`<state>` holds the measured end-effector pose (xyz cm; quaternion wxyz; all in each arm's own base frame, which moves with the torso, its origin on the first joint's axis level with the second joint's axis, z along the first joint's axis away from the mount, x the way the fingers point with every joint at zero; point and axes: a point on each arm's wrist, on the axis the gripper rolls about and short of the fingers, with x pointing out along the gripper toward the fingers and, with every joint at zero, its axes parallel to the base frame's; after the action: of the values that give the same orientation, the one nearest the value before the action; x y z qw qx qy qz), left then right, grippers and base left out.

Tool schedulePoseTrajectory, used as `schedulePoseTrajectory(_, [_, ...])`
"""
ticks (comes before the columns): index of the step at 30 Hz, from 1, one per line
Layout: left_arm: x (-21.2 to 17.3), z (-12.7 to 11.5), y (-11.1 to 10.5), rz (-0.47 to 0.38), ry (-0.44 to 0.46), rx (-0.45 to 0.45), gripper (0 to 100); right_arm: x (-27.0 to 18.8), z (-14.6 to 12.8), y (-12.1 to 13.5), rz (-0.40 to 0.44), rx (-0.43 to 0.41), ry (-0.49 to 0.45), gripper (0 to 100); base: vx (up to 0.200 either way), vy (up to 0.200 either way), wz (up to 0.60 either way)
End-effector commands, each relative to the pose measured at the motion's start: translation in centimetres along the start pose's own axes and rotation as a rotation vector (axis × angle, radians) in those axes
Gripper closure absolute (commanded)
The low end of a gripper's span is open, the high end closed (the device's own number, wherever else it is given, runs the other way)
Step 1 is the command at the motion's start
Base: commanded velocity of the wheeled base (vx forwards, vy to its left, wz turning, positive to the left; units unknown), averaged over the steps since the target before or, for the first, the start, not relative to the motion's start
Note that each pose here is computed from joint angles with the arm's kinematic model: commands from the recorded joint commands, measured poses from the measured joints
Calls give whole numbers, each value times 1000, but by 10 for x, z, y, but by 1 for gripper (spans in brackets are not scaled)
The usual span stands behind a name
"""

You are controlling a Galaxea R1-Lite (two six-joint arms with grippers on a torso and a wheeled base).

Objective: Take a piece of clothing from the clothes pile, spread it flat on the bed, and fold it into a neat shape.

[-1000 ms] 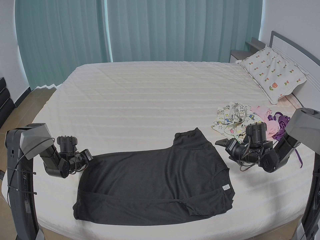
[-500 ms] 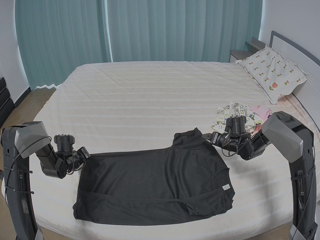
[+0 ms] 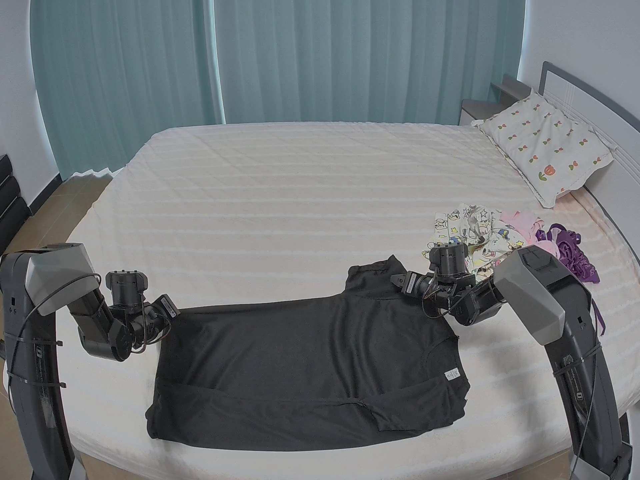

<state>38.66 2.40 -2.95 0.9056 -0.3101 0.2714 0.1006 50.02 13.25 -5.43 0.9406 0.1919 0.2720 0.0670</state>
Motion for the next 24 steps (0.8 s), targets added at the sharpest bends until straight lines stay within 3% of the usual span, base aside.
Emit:
schedulePoseTrajectory(1, [-1,0,0,2,0,-1,100,8,-10,-6,-7,2,7,100,0,0,0])
schedulePoseTrajectory(17, [-2,7,-2,-5,-29,0,100,-24,26,-2,-18,87,-60,100,0,0,0])
schedulePoseTrajectory(24, [-2,11,-3,-28,-73,2,100,-33,33,2,30,100,-153,100,0,0,0])
